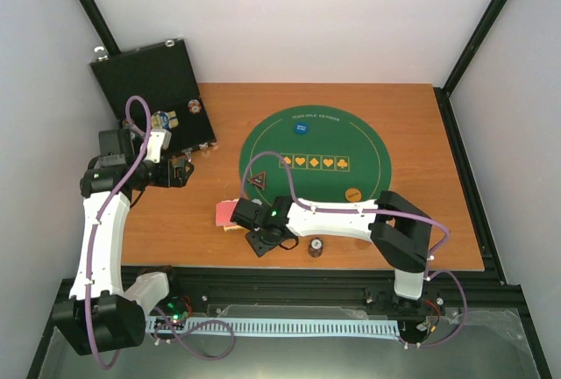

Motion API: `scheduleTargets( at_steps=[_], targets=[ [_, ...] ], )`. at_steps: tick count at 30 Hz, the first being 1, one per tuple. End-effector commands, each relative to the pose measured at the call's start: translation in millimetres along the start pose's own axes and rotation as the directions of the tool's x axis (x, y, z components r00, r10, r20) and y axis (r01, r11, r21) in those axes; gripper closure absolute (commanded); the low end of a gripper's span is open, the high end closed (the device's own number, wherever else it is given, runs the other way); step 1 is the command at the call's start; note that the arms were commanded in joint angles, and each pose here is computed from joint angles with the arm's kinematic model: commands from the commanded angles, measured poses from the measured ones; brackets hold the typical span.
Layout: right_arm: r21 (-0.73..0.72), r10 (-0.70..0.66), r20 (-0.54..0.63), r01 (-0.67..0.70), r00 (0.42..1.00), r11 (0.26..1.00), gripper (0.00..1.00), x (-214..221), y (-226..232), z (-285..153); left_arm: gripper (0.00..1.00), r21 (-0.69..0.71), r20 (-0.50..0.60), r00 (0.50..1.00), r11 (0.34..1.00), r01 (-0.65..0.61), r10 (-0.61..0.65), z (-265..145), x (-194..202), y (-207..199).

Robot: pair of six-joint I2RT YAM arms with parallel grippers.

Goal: Distribute texas hold em gaming equipment

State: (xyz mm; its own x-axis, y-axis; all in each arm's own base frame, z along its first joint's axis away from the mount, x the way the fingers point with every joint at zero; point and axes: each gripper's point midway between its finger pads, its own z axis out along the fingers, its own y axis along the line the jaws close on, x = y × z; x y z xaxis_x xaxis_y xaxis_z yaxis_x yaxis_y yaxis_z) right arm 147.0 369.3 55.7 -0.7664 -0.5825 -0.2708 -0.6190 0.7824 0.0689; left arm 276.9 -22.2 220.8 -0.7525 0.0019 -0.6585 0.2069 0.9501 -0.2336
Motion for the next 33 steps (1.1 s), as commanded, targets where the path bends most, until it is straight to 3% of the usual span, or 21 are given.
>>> scheduleTargets(
  at_steps=[1, 3, 8, 15, 25, 33],
  targets=[
    [-0.014, -0.002, 0.001, 0.002, 1.000, 1.000, 0.48, -3.6, 7.4, 2.7, 0.00, -0.013, 0.037, 0.999, 1.000, -0.020, 0.021, -10.5, -12.4, -0.6],
    [-0.016, -0.002, -0.005, 0.002, 1.000, 1.000, 0.48, -1.9, 8.0, 4.5, 0.00, -0.011, 0.038, 0.999, 1.000, -0.022, 0.022, -10.8, -12.9, -1.0],
    [-0.012, 0.004, -0.001, -0.004, 1.000, 1.000, 0.61, -2.2, 7.5, 4.4, 0.00, -0.013, 0.039, 0.999, 1.000, -0.023, 0.024, -11.0, -12.9, -1.0],
    [-0.007, -0.008, 0.011, 0.008, 1.000, 1.000, 0.62, -7.5, 8.0, -5.6, 0.00, -0.010, 0.037, 0.999, 1.000, -0.020, 0.020, -10.4, -12.5, -1.1],
    [0.000, -0.016, 0.037, 0.016, 0.999, 1.000, 0.77, -16.6, 7.8, -25.5, 0.00, -0.006, 0.034, 0.999, 1.000, -0.017, 0.017, -9.7, -11.9, -1.3],
    [0.043, 0.019, 0.099, -0.024, 0.995, 0.999, 0.80, -66.7, -28.0, -54.2, 0.00, -0.005, 0.034, 0.999, 1.000, -0.015, 0.015, -10.2, -12.9, -1.7]
  ],
)
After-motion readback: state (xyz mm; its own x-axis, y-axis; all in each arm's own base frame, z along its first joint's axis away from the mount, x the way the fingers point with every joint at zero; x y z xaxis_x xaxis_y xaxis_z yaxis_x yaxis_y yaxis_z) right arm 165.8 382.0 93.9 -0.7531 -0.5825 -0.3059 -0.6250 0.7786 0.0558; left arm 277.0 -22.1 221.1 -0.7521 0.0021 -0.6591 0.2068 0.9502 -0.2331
